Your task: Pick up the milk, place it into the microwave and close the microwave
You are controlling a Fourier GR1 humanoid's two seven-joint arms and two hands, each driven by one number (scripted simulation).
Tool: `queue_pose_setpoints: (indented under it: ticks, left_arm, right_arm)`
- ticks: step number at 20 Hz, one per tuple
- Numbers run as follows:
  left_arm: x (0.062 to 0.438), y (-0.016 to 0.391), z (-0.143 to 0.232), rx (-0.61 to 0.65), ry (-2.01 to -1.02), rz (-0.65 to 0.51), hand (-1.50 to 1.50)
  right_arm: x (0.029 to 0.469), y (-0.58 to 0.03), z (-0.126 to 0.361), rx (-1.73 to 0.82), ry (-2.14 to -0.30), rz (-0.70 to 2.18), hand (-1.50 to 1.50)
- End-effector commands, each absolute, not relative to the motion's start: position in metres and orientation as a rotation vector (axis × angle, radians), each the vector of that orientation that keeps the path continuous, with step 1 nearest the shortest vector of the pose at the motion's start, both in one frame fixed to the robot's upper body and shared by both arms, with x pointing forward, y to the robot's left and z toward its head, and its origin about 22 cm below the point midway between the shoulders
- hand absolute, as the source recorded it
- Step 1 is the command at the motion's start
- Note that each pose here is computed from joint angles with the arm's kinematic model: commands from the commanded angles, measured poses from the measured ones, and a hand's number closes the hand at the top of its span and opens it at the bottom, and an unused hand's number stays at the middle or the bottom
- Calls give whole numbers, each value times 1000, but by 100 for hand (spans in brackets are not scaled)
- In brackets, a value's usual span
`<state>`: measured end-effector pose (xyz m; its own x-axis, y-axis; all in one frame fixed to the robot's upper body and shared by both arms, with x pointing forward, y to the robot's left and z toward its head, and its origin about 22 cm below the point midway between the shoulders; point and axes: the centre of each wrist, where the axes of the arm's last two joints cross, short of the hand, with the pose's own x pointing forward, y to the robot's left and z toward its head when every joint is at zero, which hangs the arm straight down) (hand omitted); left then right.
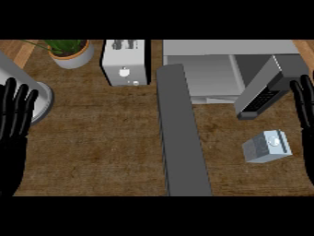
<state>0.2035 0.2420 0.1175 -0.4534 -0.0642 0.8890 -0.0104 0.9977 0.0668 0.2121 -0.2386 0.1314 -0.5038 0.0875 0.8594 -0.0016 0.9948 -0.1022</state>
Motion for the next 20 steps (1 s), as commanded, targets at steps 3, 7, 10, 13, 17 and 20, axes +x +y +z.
queue_pose_setpoints:
  ticks: [3,7,10,13,17,20]
  left_arm:
    - [221,240,108,65,-2080,-70,-150]
    - [221,256,100,85,-1970,71,-150]
    - [204,248,89,85,-1954,66,-150]
    - [191,271,101,92,-1978,79,-150]
    - [179,274,101,71,-1954,54,-150]
    - [149,281,117,68,-1962,52,-150]
  right_arm:
    - [195,-255,146,93,-2140,194,-150]
    - [185,-270,139,274,-2045,348,-150]
    - [167,-291,146,289,-2029,339,-150]
    - [135,-280,150,286,-2014,354,-150]
    - [134,-301,147,198,-2037,320,-150]
    - [135,-311,151,128,-2005,289,-150]
